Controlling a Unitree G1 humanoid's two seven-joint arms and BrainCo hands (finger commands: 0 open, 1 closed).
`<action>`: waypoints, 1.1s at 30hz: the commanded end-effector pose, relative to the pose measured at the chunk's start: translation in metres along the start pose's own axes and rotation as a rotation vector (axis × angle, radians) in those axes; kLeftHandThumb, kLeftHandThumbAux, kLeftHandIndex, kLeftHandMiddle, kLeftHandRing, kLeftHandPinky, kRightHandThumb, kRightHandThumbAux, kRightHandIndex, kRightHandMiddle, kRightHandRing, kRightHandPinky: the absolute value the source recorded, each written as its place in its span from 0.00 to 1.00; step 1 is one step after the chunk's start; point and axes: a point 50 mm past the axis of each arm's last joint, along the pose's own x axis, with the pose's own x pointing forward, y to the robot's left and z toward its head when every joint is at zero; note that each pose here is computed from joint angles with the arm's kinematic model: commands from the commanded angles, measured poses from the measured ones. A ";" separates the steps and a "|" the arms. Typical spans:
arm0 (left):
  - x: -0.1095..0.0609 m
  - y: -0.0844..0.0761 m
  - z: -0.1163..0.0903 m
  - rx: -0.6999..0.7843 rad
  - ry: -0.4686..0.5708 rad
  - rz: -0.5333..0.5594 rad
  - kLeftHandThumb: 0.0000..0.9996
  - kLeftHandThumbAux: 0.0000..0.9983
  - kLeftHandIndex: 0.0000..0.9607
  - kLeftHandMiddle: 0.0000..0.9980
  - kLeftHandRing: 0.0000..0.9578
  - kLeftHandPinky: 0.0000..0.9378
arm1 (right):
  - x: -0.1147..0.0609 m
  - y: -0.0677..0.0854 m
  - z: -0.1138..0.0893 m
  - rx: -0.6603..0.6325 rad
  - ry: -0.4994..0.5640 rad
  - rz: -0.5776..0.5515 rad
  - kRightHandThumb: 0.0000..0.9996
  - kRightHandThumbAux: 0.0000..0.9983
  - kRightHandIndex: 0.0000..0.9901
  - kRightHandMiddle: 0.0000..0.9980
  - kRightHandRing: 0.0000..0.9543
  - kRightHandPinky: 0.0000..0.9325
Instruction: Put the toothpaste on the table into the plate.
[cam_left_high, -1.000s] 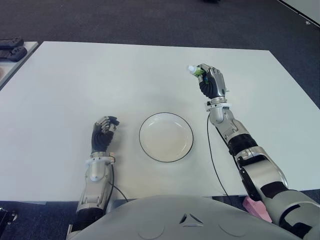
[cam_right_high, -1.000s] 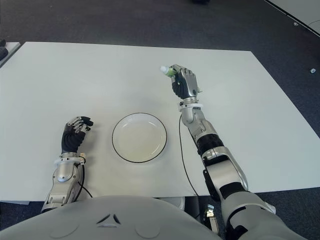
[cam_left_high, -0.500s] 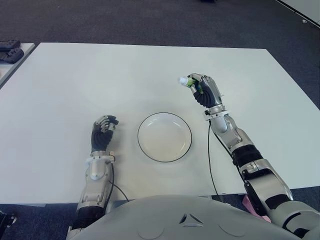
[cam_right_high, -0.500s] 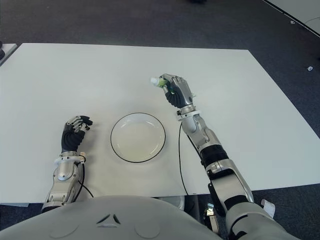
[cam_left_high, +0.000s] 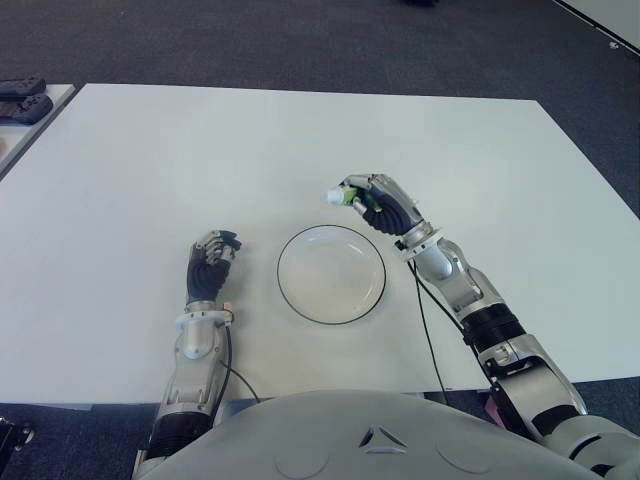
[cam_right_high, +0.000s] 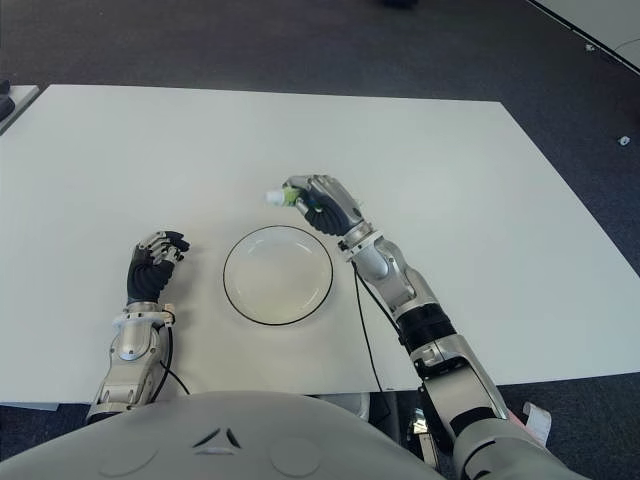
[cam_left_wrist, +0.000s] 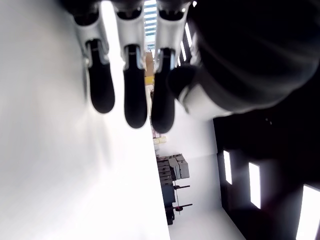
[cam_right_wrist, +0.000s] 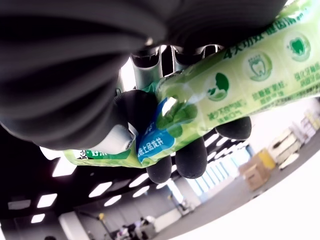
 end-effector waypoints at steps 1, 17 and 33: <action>-0.002 -0.002 -0.007 0.012 0.036 -0.020 0.71 0.73 0.44 0.50 0.49 0.48 | -0.003 0.010 0.001 -0.001 -0.028 0.086 0.85 0.68 0.40 0.55 0.91 0.93; -0.002 -0.003 -0.005 -0.001 0.048 -0.008 0.71 0.73 0.44 0.49 0.49 0.48 | -0.013 0.033 -0.002 -0.153 -0.009 0.297 0.85 0.68 0.41 0.55 0.92 0.93; -0.003 -0.003 -0.003 0.006 0.037 -0.011 0.71 0.73 0.44 0.50 0.50 0.50 | -0.018 0.046 0.001 -0.143 -0.021 0.392 0.85 0.68 0.41 0.57 0.90 0.91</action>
